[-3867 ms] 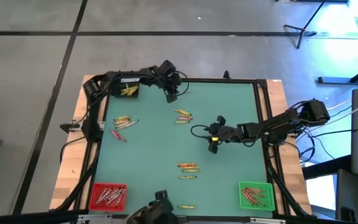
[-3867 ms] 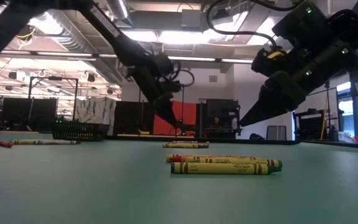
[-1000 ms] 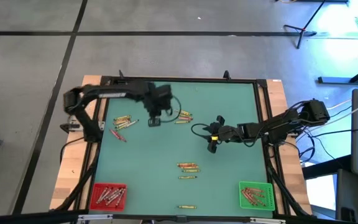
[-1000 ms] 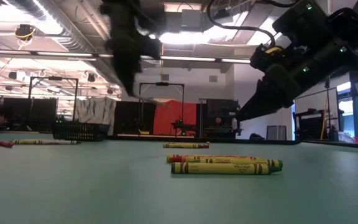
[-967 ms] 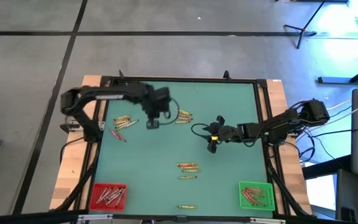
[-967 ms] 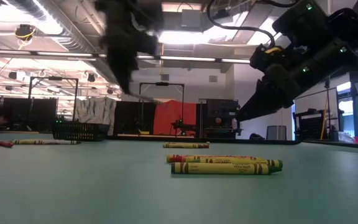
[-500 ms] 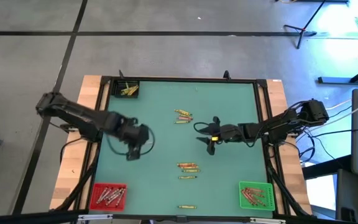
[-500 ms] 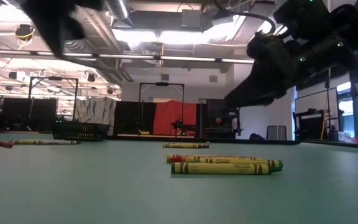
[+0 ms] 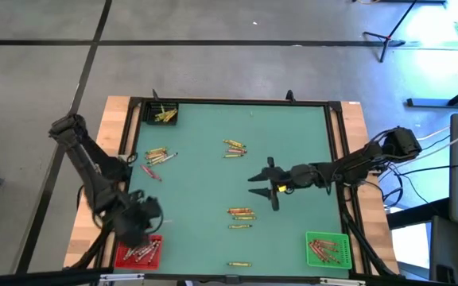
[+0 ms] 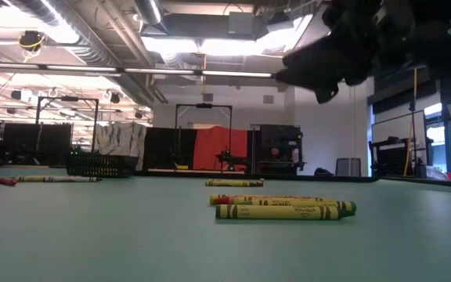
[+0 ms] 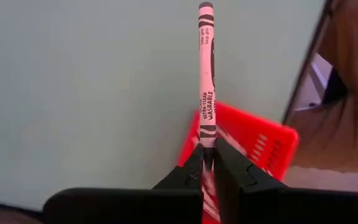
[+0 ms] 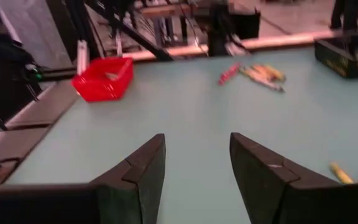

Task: Sort crayons
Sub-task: Put the top black crayon into the red bin, then put the green crayon into the black bin

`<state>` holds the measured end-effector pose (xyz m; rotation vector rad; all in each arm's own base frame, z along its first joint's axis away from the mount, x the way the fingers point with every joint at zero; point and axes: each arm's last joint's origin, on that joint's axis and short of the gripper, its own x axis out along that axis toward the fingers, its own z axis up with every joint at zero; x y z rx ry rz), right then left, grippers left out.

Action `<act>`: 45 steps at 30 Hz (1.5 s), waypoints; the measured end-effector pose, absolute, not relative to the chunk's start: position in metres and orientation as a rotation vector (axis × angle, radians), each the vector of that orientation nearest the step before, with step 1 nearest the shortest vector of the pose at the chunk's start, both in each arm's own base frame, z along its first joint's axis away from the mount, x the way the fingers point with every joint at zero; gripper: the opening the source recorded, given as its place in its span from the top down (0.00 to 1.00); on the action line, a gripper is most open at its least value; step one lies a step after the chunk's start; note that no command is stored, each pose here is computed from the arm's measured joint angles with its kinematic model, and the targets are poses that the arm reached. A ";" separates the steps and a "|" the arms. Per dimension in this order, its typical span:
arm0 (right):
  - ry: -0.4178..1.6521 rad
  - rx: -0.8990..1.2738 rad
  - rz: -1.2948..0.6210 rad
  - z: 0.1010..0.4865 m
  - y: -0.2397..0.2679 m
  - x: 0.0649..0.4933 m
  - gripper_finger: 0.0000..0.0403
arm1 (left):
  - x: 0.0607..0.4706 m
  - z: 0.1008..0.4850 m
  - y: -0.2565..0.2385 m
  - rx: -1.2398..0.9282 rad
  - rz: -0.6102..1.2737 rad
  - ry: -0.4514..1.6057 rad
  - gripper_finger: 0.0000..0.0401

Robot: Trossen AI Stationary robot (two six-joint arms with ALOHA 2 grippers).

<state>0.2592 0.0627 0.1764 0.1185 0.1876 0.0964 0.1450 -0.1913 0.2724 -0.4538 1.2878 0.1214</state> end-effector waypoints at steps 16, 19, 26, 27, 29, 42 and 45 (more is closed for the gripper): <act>0.197 0.138 0.122 0.184 0.071 0.264 0.56 | 0.096 0.214 -0.274 -0.548 0.229 1.416 0.93; 0.222 0.130 0.118 0.181 0.070 0.264 0.56 | 0.099 0.213 -0.273 -0.551 0.245 1.393 0.87; 0.229 0.130 0.109 0.180 0.070 0.264 0.56 | 0.118 0.216 -0.264 -0.492 0.223 1.275 0.74; 0.229 0.132 0.109 0.180 0.070 0.264 0.56 | 0.123 0.218 -0.261 -0.466 0.213 1.240 0.73; 0.232 0.134 0.108 0.180 0.070 0.264 0.56 | 0.136 0.221 -0.254 -0.409 0.192 1.161 0.72; 0.334 0.033 -0.137 0.168 0.048 0.264 0.56 | 0.227 0.236 -0.190 0.030 0.171 0.903 0.72; 0.377 0.058 -0.188 0.164 0.036 0.264 0.56 | 0.245 0.238 -0.180 0.105 0.130 0.843 0.72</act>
